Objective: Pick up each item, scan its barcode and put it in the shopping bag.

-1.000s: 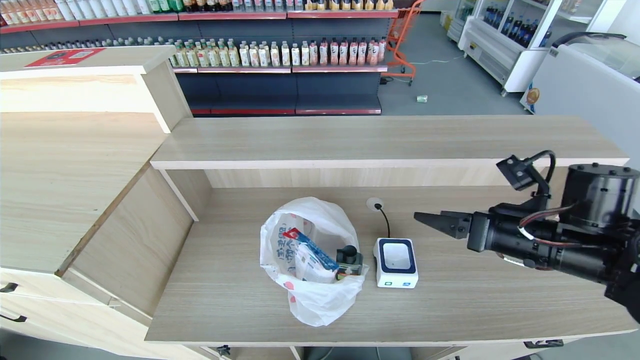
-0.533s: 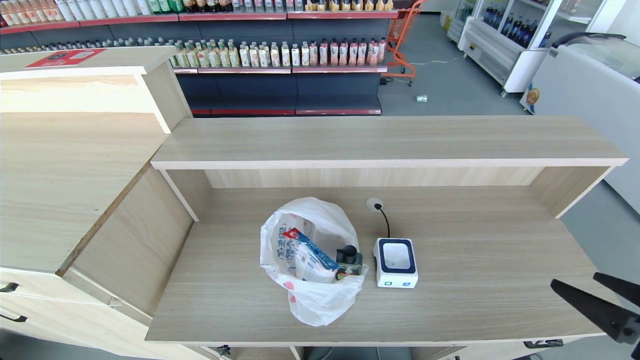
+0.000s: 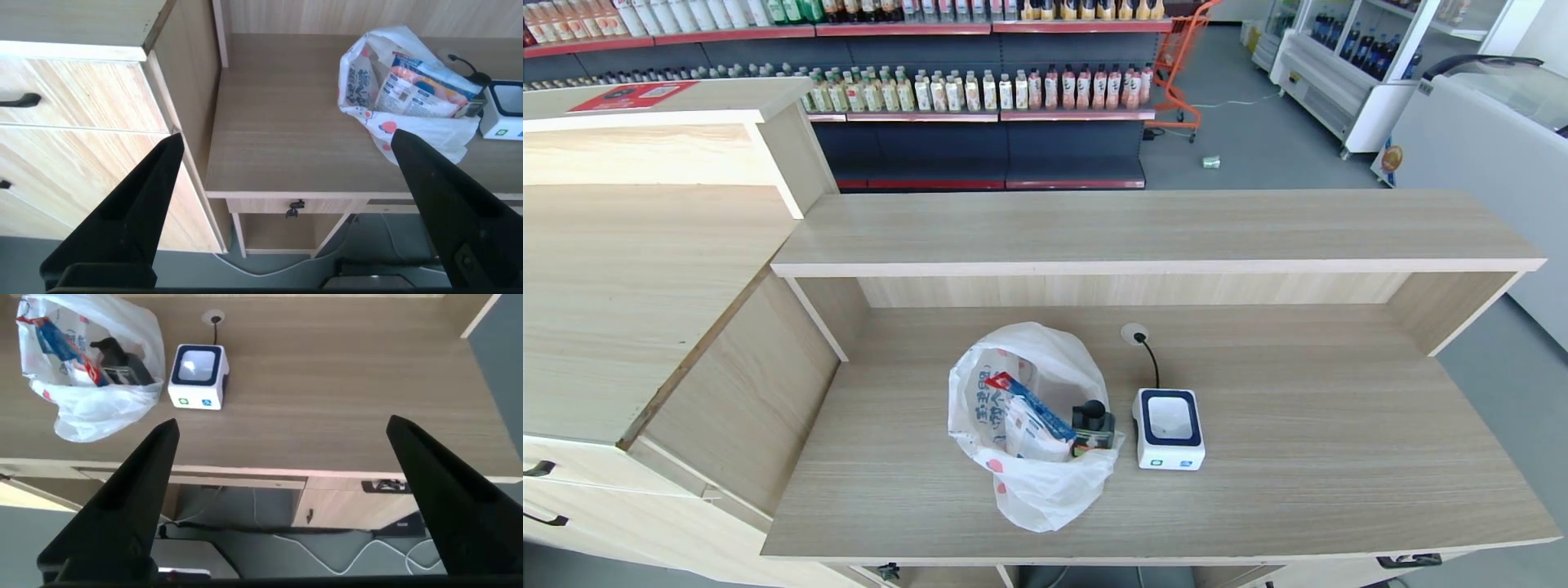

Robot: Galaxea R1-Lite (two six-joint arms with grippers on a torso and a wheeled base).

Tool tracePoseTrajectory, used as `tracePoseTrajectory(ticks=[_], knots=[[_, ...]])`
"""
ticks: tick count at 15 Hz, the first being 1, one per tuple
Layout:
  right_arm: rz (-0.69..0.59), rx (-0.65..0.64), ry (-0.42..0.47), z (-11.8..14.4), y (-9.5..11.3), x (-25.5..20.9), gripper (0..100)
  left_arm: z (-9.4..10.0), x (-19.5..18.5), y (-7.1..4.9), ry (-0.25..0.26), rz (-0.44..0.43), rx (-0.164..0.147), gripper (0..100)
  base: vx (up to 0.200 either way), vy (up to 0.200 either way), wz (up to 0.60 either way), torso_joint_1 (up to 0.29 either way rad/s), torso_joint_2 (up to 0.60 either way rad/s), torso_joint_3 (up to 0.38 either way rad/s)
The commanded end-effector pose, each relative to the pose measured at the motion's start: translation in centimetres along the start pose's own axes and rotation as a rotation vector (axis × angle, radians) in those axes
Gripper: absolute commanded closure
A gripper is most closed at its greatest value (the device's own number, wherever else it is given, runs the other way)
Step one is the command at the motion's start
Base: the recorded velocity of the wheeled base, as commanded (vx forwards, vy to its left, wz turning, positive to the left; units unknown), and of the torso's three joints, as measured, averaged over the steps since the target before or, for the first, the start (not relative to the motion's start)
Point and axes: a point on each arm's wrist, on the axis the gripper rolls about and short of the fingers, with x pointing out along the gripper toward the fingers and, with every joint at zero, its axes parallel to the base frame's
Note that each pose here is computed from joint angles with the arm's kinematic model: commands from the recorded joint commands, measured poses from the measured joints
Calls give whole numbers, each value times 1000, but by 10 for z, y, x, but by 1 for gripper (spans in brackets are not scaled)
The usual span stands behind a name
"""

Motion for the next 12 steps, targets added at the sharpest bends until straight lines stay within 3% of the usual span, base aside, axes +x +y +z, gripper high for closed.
tracePoseTrajectory(ticks=[1, 6, 7, 12], knots=[[-23, 27, -37, -6, 0, -5, 0, 0, 0, 0, -1, 0, 0, 0, 0, 0, 0, 0, 0, 0], [-23, 30, -36, -6, 0, -5, 0, 0, 0, 0, -1, 0, 0, 0, 0, 0, 0, 0, 0, 0], [-22, 36, -36, -6, 0, -5, 100, 0, 0, 0, -1, 0, 0, 0, 0, 0, 0, 0, 0, 0], [-23, 33, -34, -6, 0, -5, 100, 0, 0, 0, -1, -1, 0, 0, 0, 0, 0, 0, 0, 0]])
